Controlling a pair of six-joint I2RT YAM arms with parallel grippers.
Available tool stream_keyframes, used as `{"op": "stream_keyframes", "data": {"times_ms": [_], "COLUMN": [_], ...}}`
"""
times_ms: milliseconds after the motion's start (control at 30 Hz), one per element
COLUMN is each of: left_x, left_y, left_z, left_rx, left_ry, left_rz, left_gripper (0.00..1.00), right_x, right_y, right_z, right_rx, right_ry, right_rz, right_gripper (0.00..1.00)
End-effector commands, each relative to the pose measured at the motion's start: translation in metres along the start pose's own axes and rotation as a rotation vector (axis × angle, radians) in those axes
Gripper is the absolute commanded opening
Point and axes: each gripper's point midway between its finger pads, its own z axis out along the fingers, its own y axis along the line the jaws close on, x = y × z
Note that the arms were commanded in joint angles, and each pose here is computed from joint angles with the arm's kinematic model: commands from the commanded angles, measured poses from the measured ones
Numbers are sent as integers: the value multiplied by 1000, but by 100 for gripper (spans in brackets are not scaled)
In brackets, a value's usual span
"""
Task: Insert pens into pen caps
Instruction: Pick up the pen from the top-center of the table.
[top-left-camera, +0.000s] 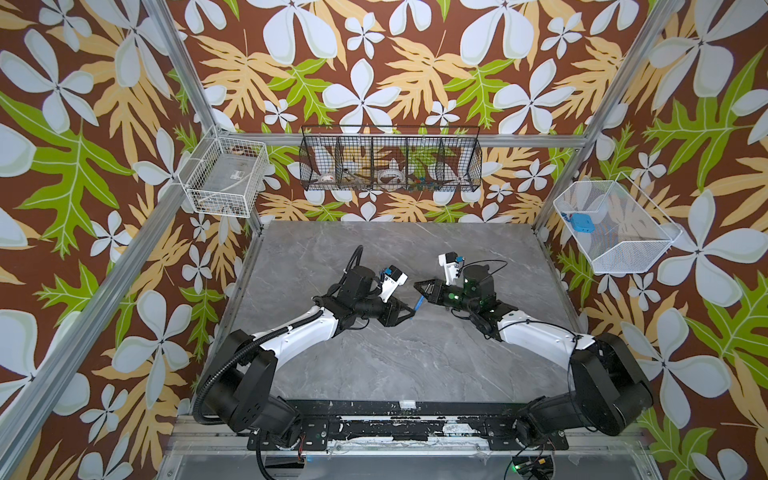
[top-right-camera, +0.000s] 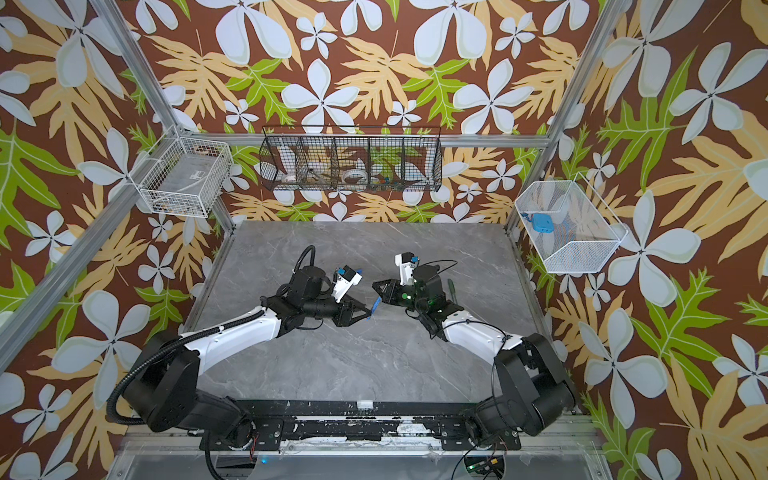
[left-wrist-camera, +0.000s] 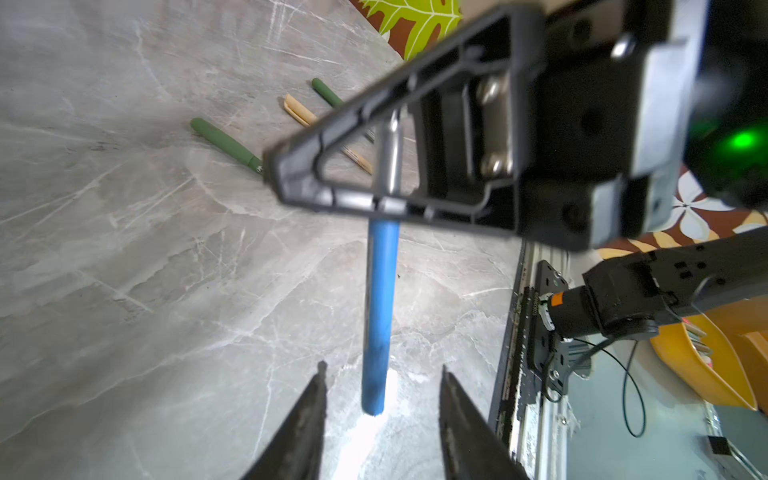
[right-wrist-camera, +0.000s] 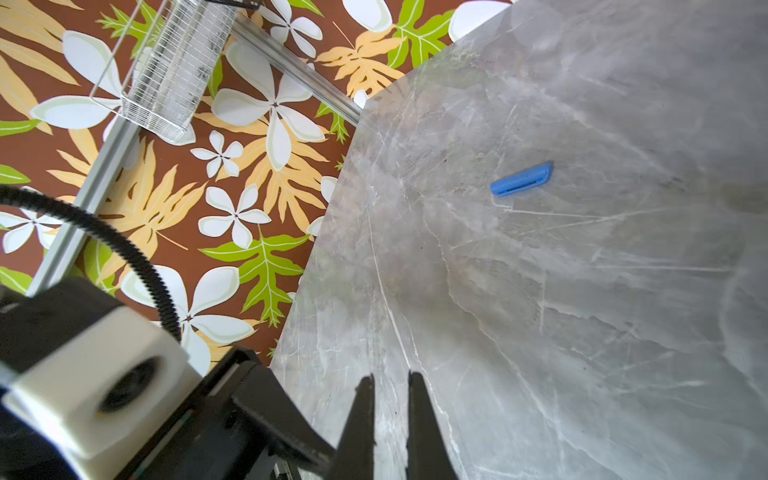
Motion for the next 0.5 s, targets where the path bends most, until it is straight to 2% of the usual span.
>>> {"op": "stream_keyframes", "data": {"times_ms": [0, 233, 467], "left_x": [-8, -19, -23], "left_y": [-22, -54, -62], "left_z": [-6, -16, -23], "left_rx": [102, 254, 273], "left_ry": [-31, -50, -63], "left_rz": [50, 105, 136], "left_gripper": [54, 59, 65], "right_x": [6, -1, -5], "right_y": [17, 40, 55], "right_z": [-11, -33, -35], "right_rx": [-22, -17, -71], "right_ry": [81, 100, 100], "right_rz": [-122, -175, -173], "right_gripper": [0, 0, 0]}}
